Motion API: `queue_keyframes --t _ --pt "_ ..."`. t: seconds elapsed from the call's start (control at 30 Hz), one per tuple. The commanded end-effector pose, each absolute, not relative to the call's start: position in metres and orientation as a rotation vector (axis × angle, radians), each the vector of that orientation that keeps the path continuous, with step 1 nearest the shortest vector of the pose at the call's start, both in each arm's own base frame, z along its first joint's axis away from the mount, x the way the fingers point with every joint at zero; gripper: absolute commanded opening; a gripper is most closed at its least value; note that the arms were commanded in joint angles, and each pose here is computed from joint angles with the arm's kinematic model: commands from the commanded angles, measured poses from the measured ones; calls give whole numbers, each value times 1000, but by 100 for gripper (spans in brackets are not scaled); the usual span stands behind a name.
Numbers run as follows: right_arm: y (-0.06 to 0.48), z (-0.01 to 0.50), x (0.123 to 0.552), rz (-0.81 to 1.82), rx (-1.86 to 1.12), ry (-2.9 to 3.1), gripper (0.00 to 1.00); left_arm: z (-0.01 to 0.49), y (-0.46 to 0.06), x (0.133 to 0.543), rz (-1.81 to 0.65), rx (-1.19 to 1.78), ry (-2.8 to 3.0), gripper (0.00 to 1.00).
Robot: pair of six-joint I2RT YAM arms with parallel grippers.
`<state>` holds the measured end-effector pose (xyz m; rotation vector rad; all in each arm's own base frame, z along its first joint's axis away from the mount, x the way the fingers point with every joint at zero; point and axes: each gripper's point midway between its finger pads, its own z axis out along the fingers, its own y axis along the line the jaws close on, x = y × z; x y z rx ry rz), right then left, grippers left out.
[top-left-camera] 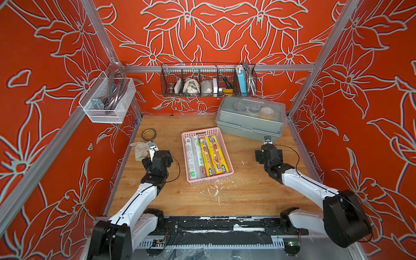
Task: Put the plastic wrap into the basket
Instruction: Reset both arms
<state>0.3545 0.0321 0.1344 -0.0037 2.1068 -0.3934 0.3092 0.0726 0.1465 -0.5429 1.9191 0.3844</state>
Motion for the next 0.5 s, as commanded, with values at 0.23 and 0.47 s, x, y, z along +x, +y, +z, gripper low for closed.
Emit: queue_keyframes --t 0.23,0.47 --pt "-4 155 377 -376 39 1962 92 115 92 327 370 -564 1901 98" --pt "-27 132 361 -430 101 1939 89 113 67 335 194 -462 1868 98"
